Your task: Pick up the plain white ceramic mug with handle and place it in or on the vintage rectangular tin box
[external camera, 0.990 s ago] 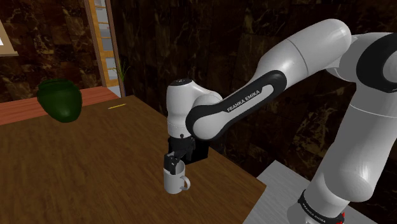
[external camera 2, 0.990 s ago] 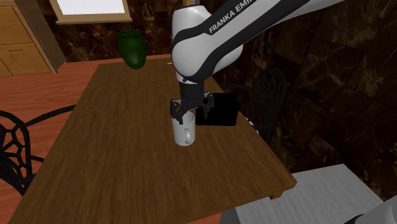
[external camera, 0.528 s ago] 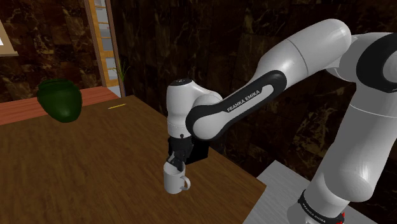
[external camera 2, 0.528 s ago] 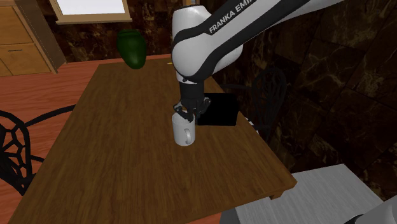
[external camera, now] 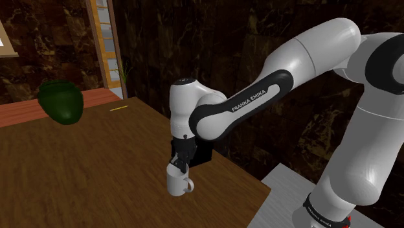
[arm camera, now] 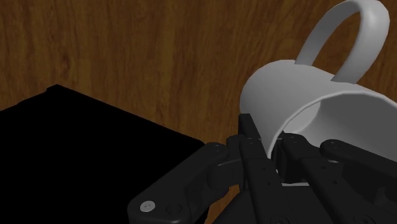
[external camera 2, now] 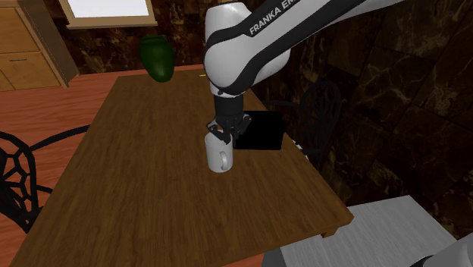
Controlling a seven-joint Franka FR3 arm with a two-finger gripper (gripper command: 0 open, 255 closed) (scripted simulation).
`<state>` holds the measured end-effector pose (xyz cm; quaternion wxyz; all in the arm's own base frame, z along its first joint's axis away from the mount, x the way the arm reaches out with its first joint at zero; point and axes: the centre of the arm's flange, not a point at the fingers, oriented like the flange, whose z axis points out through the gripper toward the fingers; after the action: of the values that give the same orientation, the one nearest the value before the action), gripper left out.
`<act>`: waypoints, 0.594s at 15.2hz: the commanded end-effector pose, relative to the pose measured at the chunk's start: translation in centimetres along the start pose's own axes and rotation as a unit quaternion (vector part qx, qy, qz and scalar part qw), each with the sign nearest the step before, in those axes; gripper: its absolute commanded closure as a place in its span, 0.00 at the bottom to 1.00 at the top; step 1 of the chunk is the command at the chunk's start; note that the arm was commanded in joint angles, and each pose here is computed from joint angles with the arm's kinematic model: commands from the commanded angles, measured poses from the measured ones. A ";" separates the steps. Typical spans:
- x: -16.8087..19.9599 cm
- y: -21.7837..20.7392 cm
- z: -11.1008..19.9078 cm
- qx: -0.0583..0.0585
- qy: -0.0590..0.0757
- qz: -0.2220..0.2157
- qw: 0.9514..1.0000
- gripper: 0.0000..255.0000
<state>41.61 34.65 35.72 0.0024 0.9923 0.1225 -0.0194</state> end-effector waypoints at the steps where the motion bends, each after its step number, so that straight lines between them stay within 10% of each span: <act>1: 0.0 -0.1 -0.9 0.000 0.000 0.000 1.000 1.00; 9: -0.2 -0.1 -5.1 0.000 0.000 0.000 1.000 1.00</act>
<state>41.56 34.72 40.30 0.0024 0.9923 0.1226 -0.0193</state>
